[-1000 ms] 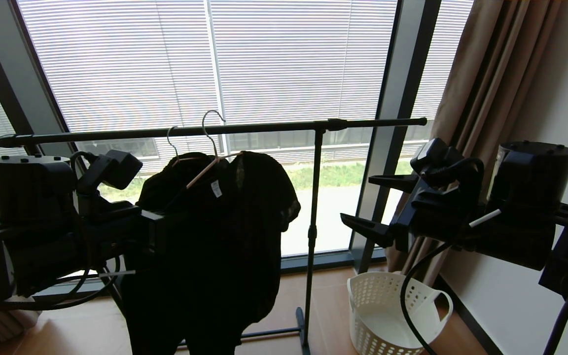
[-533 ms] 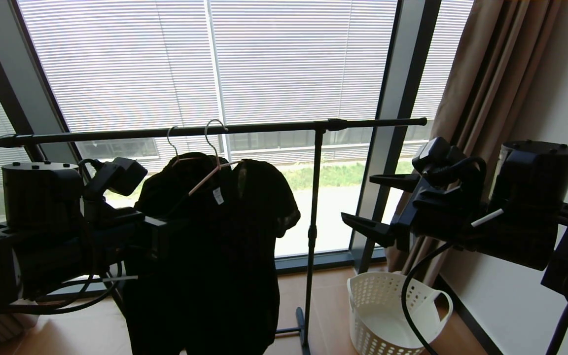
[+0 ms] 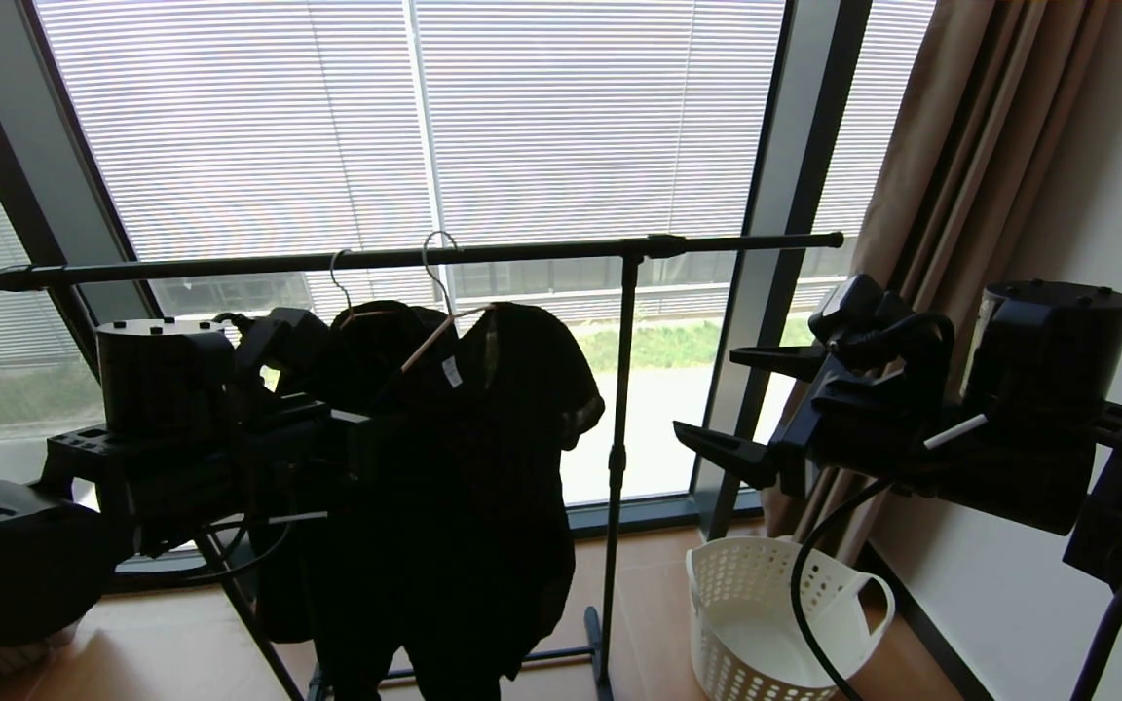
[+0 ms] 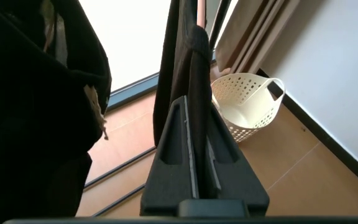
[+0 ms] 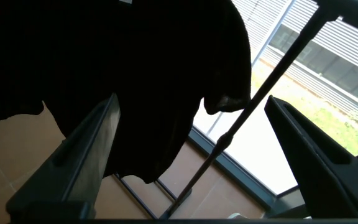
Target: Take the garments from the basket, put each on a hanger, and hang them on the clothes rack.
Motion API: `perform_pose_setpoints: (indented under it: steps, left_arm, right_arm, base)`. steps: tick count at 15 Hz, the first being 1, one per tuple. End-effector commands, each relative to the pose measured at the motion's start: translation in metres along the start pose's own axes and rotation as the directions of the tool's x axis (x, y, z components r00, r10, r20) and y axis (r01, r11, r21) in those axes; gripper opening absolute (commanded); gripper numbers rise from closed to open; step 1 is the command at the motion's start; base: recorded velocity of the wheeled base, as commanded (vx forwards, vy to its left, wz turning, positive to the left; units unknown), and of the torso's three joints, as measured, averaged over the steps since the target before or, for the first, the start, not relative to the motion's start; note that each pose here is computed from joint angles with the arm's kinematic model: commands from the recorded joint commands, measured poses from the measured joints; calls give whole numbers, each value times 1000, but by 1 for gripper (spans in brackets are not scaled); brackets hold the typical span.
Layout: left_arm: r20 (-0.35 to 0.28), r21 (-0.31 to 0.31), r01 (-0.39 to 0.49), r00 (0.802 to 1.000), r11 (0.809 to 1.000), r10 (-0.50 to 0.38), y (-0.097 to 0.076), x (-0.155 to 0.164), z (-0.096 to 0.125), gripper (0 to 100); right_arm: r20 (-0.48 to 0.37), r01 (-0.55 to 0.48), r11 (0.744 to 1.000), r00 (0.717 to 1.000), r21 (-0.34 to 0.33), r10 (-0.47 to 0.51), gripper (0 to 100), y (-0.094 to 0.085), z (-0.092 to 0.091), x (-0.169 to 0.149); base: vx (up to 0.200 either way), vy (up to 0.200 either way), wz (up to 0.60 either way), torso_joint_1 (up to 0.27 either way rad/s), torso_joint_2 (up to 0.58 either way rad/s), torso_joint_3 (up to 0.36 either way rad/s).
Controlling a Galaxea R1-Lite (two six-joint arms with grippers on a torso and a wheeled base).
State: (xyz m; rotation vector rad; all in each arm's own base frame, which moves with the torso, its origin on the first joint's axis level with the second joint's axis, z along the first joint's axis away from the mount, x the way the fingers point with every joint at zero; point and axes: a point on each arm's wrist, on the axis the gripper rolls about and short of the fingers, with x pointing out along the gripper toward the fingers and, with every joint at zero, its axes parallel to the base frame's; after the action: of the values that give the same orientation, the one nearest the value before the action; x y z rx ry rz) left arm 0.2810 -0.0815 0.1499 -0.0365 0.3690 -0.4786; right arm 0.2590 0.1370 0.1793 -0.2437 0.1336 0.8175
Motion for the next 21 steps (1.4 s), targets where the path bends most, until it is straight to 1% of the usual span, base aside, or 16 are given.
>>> perform_pose_setpoints:
  steps: [1, 2, 3, 4, 5, 6, 10, 14, 21]
  left_arm:
    - [-16, -30, -2, 1000, 1000, 2, 5, 24, -4, 0]
    - [-6, -55, 0, 1000, 998, 0, 6, 30, 0, 0]
    - [-4, -58, 0, 1000, 998, 0, 6, 31, 0, 0]
    - [14, -87, 12, 1000, 996, -11, 4, 39, 6, 0]
    - [24, -102, 15, 1000, 995, -13, 5, 45, 10, 0]
    - [26, -105, 13, 1000, 994, -10, 5, 49, 10, 0]
    - [24, -112, -50, 998, 992, 53, 9, 72, 9, 0]
    - [30, -116, -52, 998, 992, 56, 12, 88, 10, 0]
    - [24, -120, -64, 997, 991, 67, 17, 102, 7, 0]
  right_arm:
    - [-3, -2, 1000, 1000, 2, 2, 100, 0, -1, 1]
    - [-1, -1, 1000, 1000, 0, 1, 100, 0, 0, 1]
    - [-3, -2, 1000, 1000, 0, 2, 100, 0, -1, 2]
    - [-3, -2, 1000, 1000, 0, 2, 100, 0, -1, 2]
    - [-12, -4, 1000, 1000, 4, 4, 100, -1, -4, 5]
    - [-12, -4, 1000, 1000, 4, 4, 100, -1, -4, 5]
    - [-12, -4, 1000, 1000, 4, 4, 100, -1, -4, 5]
    - [-15, -5, 1000, 1000, 5, 5, 100, 0, -4, 5]
    - [-19, -6, 1000, 1000, 6, 6, 100, 0, -6, 5]
  base:
    - [0, 0, 0, 0, 0, 0]
    - [0, 0, 0, 0, 0, 0]
    - [0, 0, 0, 0, 0, 0]
    - [0, 0, 0, 0, 0, 0]
    - [0, 0, 0, 0, 0, 0]
    - [0, 0, 0, 0, 0, 0]
    - [0, 0, 0, 0, 0, 0]
    - [0, 0, 0, 0, 0, 0]
    - [0, 0, 0, 0, 0, 0]
